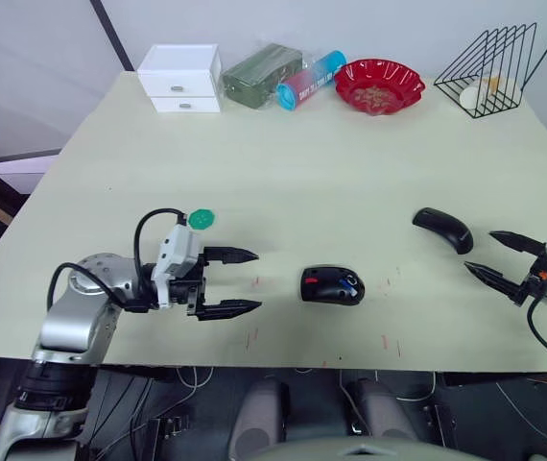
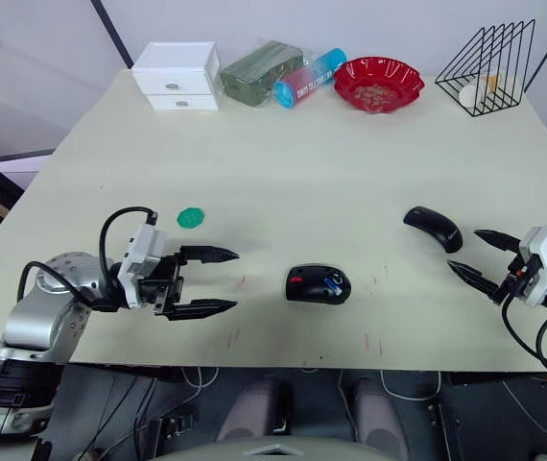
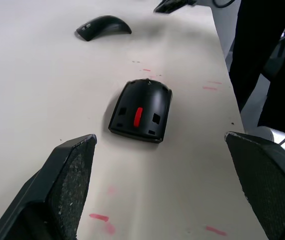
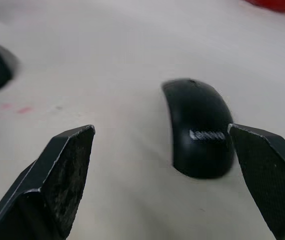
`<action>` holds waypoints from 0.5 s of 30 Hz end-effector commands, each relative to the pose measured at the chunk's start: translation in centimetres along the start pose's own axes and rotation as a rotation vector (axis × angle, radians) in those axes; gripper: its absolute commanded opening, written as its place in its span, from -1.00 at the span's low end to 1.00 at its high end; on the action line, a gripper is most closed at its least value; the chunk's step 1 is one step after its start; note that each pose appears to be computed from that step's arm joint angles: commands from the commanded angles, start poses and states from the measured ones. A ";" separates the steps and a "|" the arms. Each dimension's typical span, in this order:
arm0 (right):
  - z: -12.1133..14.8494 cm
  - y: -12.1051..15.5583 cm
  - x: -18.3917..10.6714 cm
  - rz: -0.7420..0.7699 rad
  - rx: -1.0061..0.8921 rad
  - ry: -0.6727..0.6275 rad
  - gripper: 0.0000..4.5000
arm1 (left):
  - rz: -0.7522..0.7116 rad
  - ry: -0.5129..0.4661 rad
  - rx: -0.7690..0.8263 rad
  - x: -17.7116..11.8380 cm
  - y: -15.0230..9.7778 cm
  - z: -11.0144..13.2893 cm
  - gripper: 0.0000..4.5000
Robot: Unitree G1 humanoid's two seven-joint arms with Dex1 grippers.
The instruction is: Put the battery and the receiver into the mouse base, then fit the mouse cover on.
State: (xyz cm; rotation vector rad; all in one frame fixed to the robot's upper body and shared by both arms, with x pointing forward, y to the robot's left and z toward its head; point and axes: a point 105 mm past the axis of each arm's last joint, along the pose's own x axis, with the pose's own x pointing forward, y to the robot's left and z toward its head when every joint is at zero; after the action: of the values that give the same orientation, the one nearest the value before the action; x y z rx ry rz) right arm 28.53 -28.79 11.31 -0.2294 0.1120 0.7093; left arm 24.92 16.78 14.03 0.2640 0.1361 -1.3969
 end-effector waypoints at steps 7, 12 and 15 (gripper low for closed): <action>-0.4 -2.1 1.8 -0.044 -0.017 0.130 1.00 | 0.007 -0.053 0.045 -1.5 -0.6 2.8 0.95; -0.3 -3.2 2.9 -0.057 -0.018 0.158 1.00 | 0.027 -0.086 0.086 -2.3 -0.6 4.0 0.95; -0.1 -3.4 3.4 -0.047 -0.006 0.158 1.00 | 0.051 -0.104 0.109 -2.8 -0.6 4.5 0.95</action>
State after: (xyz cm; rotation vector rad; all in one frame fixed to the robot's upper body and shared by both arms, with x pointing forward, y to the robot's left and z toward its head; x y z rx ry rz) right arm 33.13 -28.76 10.25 -0.2739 0.2688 0.6520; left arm 24.00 18.00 17.62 0.2450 0.0265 -1.3713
